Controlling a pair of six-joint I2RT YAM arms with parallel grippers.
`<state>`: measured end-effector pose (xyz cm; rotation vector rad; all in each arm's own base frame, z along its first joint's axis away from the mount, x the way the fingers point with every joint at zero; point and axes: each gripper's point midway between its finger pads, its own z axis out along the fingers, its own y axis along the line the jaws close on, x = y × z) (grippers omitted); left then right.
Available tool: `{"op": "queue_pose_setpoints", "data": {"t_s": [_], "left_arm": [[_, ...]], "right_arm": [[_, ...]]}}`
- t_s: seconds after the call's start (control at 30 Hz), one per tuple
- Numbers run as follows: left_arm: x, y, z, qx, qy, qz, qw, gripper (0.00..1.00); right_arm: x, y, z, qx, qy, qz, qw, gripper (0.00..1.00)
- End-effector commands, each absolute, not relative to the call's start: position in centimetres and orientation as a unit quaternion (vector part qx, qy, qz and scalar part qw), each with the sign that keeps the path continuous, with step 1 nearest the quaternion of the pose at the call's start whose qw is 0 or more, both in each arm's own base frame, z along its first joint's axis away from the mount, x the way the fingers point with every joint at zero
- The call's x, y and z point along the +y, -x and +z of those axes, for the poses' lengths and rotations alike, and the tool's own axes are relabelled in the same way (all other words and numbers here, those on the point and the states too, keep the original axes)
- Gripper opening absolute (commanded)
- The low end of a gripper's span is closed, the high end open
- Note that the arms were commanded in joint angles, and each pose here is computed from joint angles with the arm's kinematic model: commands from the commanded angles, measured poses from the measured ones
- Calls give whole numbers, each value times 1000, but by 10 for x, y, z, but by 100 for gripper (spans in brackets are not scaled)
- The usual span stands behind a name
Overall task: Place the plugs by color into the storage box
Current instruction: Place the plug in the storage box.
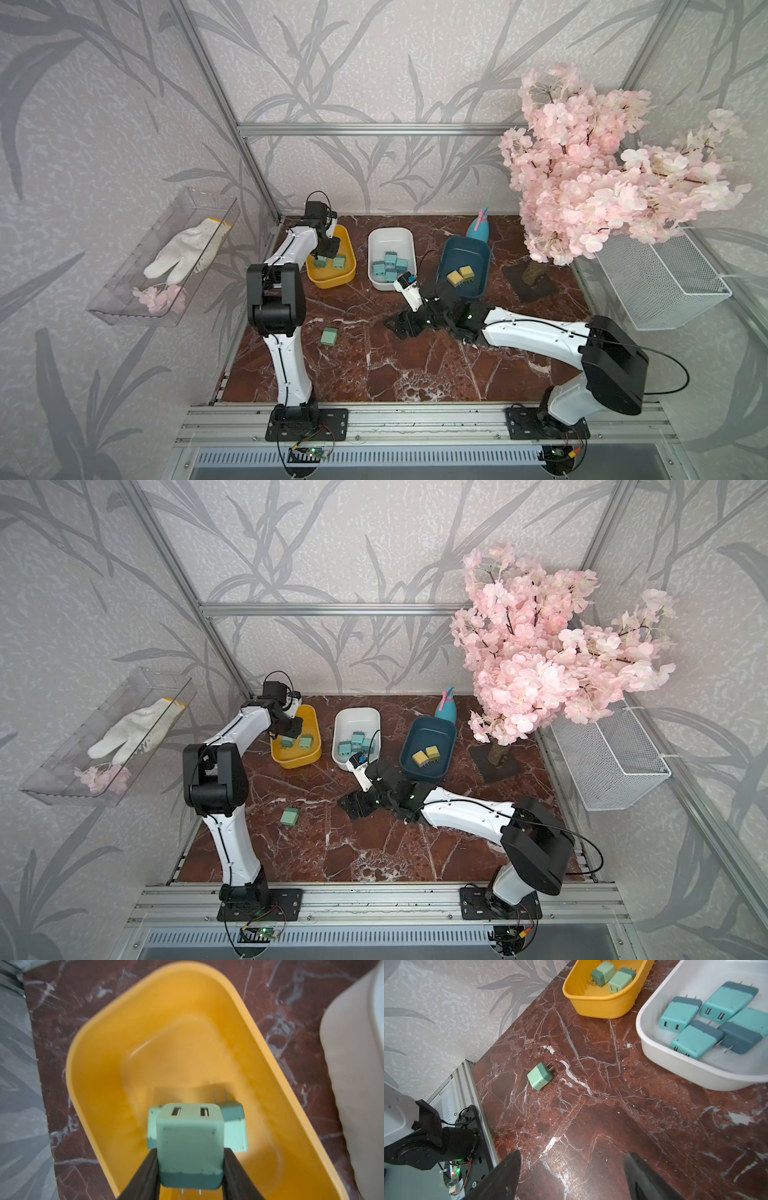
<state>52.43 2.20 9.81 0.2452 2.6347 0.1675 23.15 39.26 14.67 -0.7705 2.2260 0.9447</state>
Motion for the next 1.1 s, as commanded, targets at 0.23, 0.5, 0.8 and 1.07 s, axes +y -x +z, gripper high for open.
{"op": "queue_pose_setpoints", "data": {"t_s": [0.23,0.5,0.8,1.07], "left_arm": [[27,-552,67,975,-74,67,200,43],[21,-563,79,973,-63,47,219,59],[17,-553,124,964,-73,54,251,61],[9,-526,174,952,-65,44,297,61]], "right_arm": [[408,-230,149,831,281,388,282,82],[409,-233,145,839,282,375,277,82],[412,-225,159,836,291,373,278,82],[406,-224,172,837,298,354,292,81]]}}
